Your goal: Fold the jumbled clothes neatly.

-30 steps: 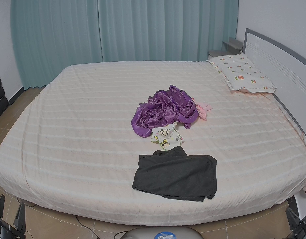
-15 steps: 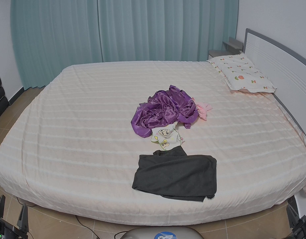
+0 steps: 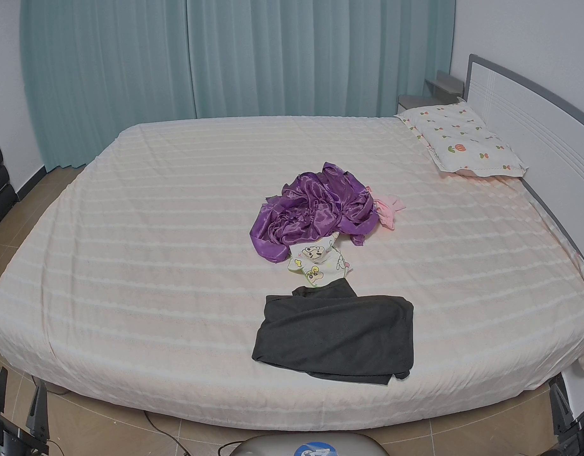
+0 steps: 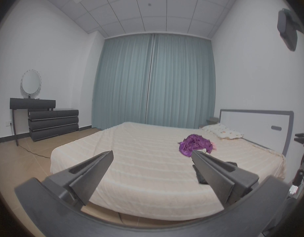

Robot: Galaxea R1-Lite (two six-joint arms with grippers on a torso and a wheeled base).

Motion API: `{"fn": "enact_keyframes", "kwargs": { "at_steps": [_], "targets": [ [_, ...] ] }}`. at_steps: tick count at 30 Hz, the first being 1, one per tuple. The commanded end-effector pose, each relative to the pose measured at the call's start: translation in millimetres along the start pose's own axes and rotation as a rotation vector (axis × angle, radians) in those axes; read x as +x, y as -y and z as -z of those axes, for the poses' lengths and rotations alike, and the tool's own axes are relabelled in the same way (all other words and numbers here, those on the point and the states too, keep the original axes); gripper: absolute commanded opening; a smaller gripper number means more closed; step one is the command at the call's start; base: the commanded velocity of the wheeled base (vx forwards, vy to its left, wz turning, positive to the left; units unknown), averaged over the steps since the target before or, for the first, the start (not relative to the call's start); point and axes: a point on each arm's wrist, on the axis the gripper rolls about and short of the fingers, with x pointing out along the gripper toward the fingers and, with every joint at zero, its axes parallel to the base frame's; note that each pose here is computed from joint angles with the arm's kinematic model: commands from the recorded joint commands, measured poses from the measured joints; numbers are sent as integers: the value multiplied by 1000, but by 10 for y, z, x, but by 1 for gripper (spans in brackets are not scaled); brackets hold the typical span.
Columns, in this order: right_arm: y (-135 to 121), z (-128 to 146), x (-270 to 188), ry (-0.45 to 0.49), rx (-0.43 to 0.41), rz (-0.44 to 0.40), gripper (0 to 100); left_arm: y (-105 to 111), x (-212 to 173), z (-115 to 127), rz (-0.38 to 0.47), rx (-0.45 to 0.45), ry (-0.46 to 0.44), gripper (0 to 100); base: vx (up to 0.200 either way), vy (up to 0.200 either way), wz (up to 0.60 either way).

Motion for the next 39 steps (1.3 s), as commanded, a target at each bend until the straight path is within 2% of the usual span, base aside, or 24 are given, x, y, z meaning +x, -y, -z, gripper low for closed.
{"fn": "enact_keyframes", "kwargs": {
  "at_steps": [1,4,6,7,8,9,10,11,12,14,17,18,19,20,24,26,39],
  "targets": [
    [-6,54,0,-3,13,0,100,-5,16,63,-2,-5,-33,100,0,0,0],
    [-7,60,1,-11,32,2,100,-6,13,60,-7,4,-30,100,0,0,0],
    [-7,62,-2,-20,36,-2,100,-4,14,60,4,84,-32,100,0,0,0],
    [-7,62,-2,-20,36,-2,100,-4,14,60,4,84,-32,100,0,0,0],
    [-7,59,-3,-21,33,3,100,10,15,63,67,100,-39,100,0,0,0],
    [-7,59,-3,-21,32,3,100,16,14,65,91,98,-42,100,0,0,0],
    [-7,59,-4,-19,25,3,100,33,12,65,166,106,-44,100,0,0,0],
    [-7,59,-4,-19,24,3,100,34,12,66,173,105,-44,100,0,0,0],
    [-7,61,-4,-20,18,-2,100,44,10,67,219,112,-46,100,0,0,0],
    [-7,58,-4,-17,19,-2,100,41,10,68,208,109,-47,100,0,0,0],
    [-7,60,-2,-14,24,-1,100,23,14,64,123,83,-43,100,0,0,0],
    [-6,60,-2,-14,25,0,100,10,12,88,76,102,-58,100,0,0,0],
    [-6,60,-2,-14,25,0,100,10,12,88,76,102,-58,100,0,0,0],
    [-6,57,-3,-10,34,1,100,-4,7,127,30,90,-100,100,0,0,0],
    [-6,57,-2,-11,52,1,100,0,11,123,44,96,-98,100,0,0,0],
    [-6,57,-2,-11,49,1,100,6,12,126,79,120,-102,100,0,0,0],
    [-4,78,0,-28,55,16,100,7,10,127,82,118,-102,100,0,0,0]
  ]
}}
